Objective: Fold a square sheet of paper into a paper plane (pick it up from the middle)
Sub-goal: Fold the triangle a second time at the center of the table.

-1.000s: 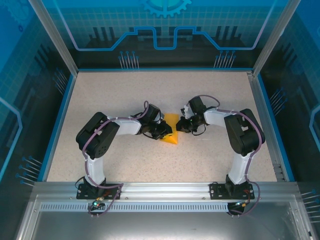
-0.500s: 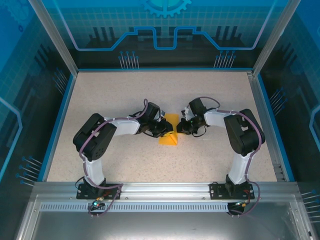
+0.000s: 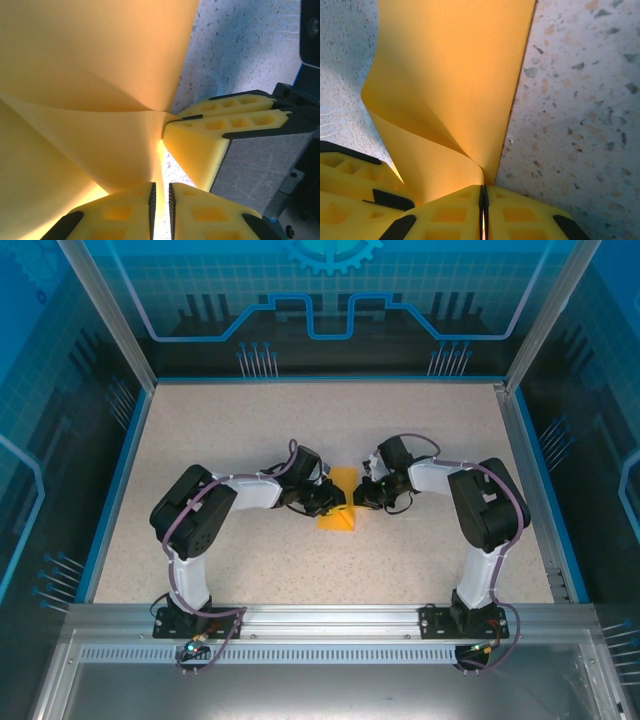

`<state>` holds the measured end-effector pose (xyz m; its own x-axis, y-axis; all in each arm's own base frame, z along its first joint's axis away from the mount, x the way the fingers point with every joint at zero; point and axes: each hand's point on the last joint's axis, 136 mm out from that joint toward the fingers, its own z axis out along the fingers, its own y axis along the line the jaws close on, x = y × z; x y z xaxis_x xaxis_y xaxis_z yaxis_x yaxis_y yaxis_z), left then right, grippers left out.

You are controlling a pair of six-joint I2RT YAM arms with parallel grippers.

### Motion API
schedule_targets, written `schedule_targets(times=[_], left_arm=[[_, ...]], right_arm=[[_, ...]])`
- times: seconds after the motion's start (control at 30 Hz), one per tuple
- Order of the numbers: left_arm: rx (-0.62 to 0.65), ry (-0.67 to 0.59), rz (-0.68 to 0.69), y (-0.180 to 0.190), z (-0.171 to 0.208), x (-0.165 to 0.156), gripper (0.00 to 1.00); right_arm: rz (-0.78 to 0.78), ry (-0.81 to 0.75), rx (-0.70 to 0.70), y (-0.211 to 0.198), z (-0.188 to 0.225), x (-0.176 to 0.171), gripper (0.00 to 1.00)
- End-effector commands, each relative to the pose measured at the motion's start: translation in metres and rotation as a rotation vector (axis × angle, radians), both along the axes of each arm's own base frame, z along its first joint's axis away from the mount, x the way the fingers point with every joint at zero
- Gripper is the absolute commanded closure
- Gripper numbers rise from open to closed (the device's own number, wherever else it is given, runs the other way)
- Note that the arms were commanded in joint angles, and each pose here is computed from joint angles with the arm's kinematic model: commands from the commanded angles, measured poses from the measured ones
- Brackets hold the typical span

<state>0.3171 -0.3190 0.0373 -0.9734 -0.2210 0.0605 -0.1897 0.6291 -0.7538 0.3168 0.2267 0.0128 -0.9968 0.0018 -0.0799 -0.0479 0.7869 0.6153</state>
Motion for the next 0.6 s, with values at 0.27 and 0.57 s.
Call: schedule_targets(times=[0.27,0.57], left_arm=[[0.042,0.035,-0.02,0.0016,-0.0134,-0.0052,0.82],[0.046,0.042,-0.018,0.002,-0.0157,-0.0059,0.82]], right_arm=[[0.022,-0.018,0.021,0.0105,0.0095,0.0037,0.89],[0.026,-0.018,0.021,0.0123,0.0073,0.0073,0.89]])
